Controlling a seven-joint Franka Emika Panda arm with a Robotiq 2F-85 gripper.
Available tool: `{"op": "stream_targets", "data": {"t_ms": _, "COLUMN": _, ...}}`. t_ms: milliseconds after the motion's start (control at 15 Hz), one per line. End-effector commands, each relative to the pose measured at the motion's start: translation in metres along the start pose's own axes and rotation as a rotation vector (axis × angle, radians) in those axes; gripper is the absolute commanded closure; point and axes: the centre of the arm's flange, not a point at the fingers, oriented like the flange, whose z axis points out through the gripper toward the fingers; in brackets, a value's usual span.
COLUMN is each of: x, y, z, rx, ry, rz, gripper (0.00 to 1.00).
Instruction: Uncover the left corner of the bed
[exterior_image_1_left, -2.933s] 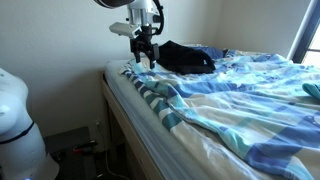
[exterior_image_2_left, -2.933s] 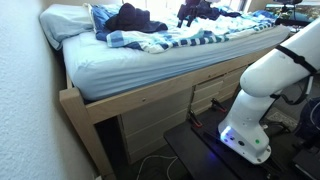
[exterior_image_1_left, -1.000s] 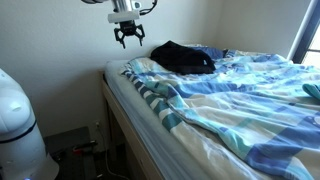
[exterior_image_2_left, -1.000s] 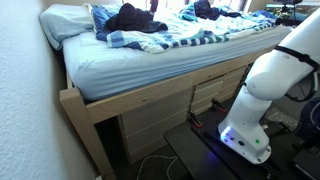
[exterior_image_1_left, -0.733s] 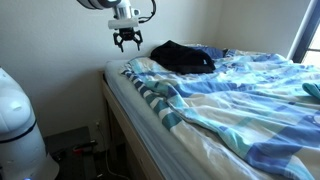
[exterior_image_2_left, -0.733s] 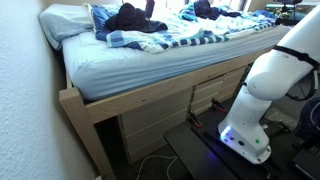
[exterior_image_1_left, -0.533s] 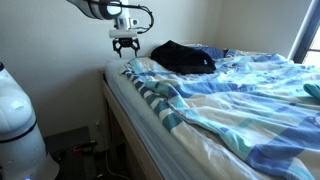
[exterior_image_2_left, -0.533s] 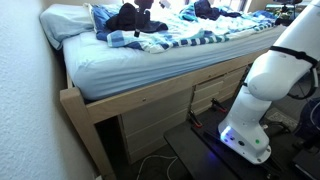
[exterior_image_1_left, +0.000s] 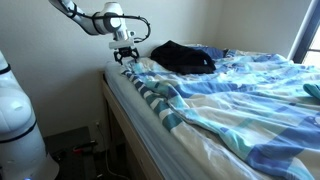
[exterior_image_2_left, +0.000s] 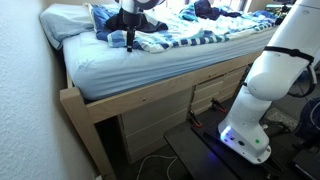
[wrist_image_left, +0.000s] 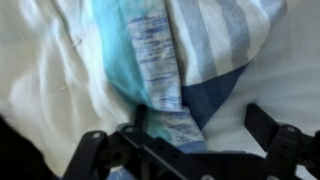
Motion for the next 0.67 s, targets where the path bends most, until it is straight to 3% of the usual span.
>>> {"op": "stream_targets", "data": {"t_ms": 0, "x": 0.004, "y": -0.011, "z": -0.005, "rx": -0.115, "ry": -0.074, "rz": 0.056, "gripper": 0.0}}
{"op": "stream_targets", "data": {"t_ms": 600, "x": -0.016, "y": 0.004, "z": -0.012, "rx": -0.212, "ry": -0.179, "rz": 0.122, "gripper": 0.0}}
